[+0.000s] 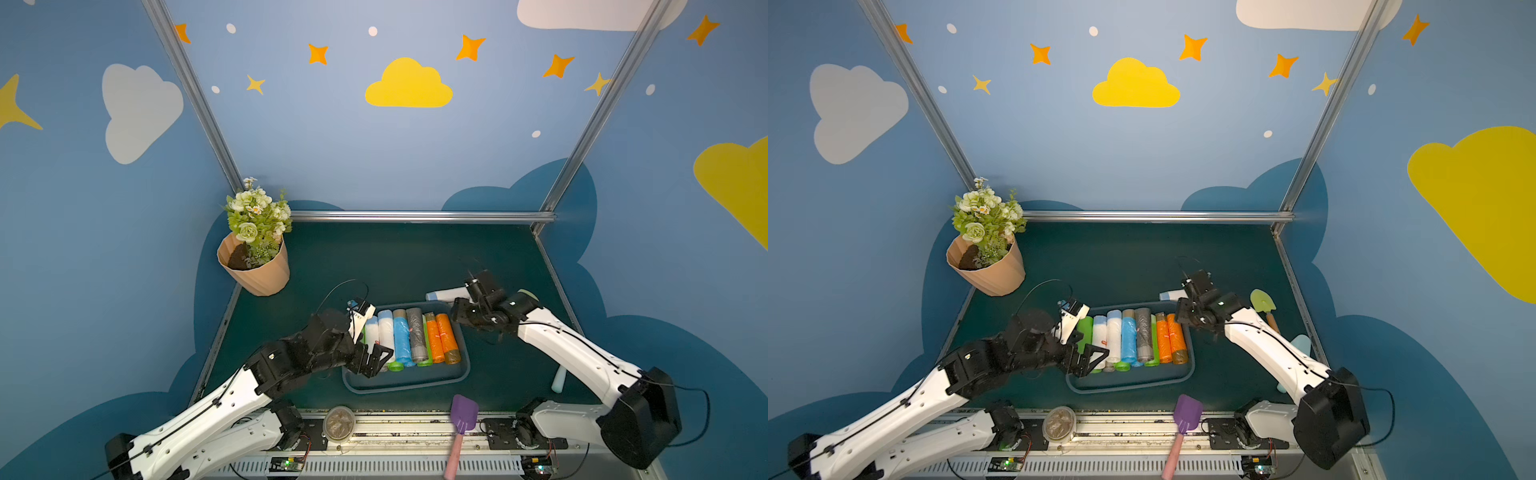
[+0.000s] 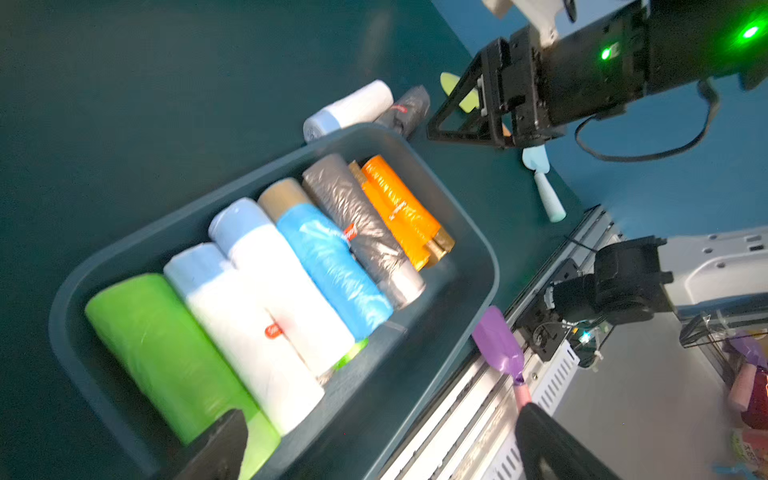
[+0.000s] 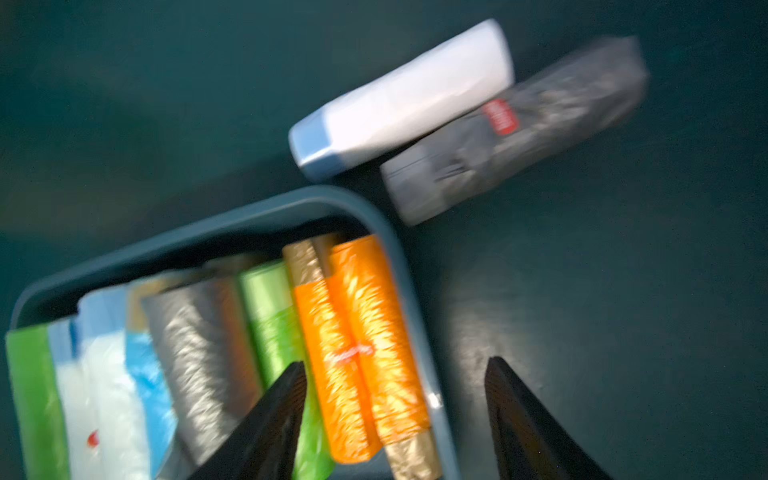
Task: Put the roll of trash bags into the storage box
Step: Adjust the roll of trash bags in the storage box, then pick up the roll of trash bags from the center of the board.
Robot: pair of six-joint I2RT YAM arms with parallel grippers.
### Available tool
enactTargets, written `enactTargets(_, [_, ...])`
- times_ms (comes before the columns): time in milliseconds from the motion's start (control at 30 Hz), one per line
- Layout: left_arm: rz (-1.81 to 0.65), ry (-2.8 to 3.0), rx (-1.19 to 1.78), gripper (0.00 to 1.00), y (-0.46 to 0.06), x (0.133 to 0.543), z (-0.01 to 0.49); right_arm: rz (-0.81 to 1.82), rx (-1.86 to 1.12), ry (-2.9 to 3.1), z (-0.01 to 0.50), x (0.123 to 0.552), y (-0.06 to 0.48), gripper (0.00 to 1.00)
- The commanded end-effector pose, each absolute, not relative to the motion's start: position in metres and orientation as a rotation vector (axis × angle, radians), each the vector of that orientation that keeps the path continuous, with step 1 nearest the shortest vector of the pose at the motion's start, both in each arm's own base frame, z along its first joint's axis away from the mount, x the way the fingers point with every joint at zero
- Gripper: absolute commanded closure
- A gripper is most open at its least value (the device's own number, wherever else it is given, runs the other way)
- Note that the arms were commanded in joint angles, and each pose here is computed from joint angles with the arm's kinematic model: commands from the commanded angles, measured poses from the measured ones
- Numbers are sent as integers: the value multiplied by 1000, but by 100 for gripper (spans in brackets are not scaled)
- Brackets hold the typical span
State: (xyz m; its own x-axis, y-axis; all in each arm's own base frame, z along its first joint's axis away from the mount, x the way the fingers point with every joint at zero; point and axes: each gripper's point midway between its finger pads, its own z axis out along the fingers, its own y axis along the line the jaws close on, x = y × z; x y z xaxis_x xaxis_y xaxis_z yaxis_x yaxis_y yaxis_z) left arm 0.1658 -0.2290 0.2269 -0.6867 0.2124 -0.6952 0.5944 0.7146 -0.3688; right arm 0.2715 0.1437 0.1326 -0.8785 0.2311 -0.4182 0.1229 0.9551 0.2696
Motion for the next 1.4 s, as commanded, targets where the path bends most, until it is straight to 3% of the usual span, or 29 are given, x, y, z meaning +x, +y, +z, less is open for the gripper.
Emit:
enactTargets(0, [-795,2192,710,0,-253,180,255,347,324,2652,124,272,120,29])
enactTargets(133, [-802,2199,854,0,-282,188,256,429,494,2641,108,287,100,17])
enactTargets(233, [-834,2174,959,0,-302,191,256,482,608,2645,94,301,98,13])
enactTargets(533, [-778,2116,1068,0,-330,216,247,509,936,2550,74,333,102,11])
enactTargets(700, [-768,2149,1039,0,-328,220,229,341,1076,2537,70,336,94,11])
enactTargets(933, [-807,2134,968,0,-325,217,237,354,1153,2525,54,349,102,14])
enactTargets(1067, [-851,2146,955,0,-327,212,237,323,1190,2530,42,351,100,23])
enactTargets(1367, [-804,2148,959,0,-320,213,237,283,1222,2563,20,350,96,29])
